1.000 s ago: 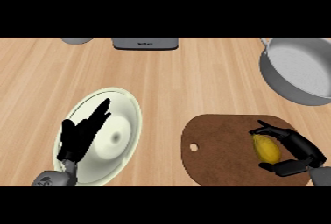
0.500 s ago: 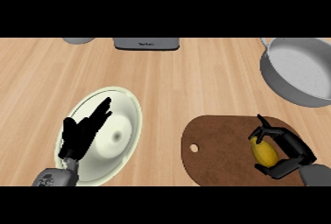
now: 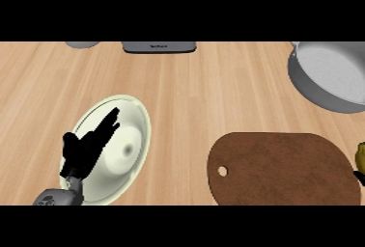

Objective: Pick the lemon from the cutting board and place it in the pot

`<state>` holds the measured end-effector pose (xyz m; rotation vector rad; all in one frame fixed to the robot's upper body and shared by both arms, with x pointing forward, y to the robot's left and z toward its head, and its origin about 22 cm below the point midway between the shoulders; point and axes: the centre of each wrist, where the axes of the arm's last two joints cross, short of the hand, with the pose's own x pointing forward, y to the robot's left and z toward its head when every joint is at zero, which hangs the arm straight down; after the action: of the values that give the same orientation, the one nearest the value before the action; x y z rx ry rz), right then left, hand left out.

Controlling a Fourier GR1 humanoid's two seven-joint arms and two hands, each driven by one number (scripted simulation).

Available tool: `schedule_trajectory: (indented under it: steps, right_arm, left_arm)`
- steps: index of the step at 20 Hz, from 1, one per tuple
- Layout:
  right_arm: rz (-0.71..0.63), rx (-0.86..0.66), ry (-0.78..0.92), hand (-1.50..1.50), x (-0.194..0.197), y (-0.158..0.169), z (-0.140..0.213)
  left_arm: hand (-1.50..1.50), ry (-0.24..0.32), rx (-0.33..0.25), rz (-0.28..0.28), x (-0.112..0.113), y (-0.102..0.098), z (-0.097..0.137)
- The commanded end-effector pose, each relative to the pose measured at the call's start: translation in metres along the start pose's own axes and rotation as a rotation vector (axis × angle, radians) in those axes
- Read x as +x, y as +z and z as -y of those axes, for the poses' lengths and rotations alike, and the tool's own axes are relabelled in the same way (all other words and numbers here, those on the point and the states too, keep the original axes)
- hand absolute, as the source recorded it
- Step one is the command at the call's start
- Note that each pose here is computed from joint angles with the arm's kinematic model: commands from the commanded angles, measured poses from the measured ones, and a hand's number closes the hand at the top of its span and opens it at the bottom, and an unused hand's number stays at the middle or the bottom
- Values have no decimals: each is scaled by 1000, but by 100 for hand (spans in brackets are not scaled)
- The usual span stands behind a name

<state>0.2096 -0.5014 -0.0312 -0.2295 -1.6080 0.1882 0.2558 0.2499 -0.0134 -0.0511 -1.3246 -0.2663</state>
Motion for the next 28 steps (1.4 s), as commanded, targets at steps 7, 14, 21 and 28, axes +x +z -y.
schedule_trajectory:
  steps: [7,14,21,28]
  right_arm:
    - [31,-283,164,150,31,57,103]
    - [92,-308,324,150,69,33,129]
    - [99,-328,482,150,107,-10,136]
    - [86,-325,551,150,153,-71,122]
  left_arm:
    - [0,-5,-48,-24,-4,-3,9]
    - [0,9,-33,-26,6,-16,1]
    - [0,1,-24,-35,-4,-18,11]
    - [0,-28,-57,-24,-1,-19,19]
